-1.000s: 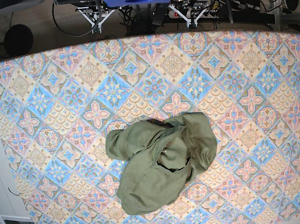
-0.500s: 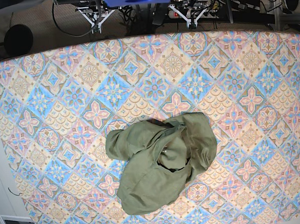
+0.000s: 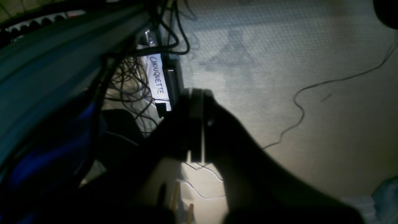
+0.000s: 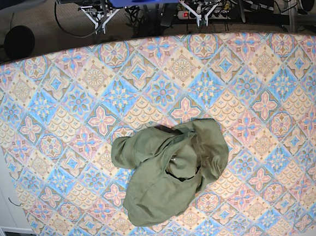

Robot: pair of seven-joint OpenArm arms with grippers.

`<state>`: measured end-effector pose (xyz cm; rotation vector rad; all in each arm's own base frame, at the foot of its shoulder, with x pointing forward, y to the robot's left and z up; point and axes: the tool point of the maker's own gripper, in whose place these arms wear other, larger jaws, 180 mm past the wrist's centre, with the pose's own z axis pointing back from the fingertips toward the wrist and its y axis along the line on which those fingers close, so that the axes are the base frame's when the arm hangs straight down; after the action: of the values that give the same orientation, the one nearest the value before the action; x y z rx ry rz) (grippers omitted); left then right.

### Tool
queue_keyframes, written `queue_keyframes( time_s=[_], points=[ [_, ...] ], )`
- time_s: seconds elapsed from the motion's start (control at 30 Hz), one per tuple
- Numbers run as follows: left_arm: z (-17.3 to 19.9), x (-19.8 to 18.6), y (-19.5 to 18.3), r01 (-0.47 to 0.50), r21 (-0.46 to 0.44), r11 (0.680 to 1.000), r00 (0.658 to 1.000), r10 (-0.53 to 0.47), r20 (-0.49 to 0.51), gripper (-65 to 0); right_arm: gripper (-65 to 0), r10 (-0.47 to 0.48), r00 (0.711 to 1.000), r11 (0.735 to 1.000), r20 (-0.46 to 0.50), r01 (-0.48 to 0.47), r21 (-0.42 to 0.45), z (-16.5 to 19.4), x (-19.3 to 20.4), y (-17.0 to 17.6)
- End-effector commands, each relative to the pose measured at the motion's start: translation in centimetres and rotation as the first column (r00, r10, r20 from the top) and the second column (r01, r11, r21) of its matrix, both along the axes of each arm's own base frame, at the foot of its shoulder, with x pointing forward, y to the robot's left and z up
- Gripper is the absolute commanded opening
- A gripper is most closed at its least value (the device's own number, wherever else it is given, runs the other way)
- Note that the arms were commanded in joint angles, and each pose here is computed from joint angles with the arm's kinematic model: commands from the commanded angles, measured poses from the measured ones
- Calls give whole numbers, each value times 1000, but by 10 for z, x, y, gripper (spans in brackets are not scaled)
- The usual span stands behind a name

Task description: Layout the t-shirt on the table in an organized manner, then fold the t-shirt properly

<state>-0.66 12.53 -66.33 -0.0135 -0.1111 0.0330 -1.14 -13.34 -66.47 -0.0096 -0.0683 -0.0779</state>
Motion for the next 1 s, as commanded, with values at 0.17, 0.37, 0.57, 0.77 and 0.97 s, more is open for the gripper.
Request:
queue_keyframes(
  time_s=[0.17, 0.37, 0.57, 0.77, 0.97],
  points=[
    [2, -31, 31, 16, 49, 999, 999, -14, -43, -650, -650, 14, 1000, 999, 16, -13, -47, 7, -28, -27],
    [11, -47, 68, 36, 103, 994, 999, -34, -22, -650, -650, 39, 999, 995, 33, -36, -93, 19, -54, -55],
    [34, -48, 96, 80, 148, 986, 993, -92, 77, -650, -650, 90, 991, 986, 98, -74, -151, 44, -63, -86],
    [67, -48, 98, 123, 157, 980, 973, -150, 174, -650, -650, 49, 977, 961, 209, 11, -277, 87, -55, -145],
    [113, -36, 89, 164, 152, 975, 935, -203, 292, -650, -650, 85, 951, 936, 297, 26, -351, 136, -41, -171]
  ],
)
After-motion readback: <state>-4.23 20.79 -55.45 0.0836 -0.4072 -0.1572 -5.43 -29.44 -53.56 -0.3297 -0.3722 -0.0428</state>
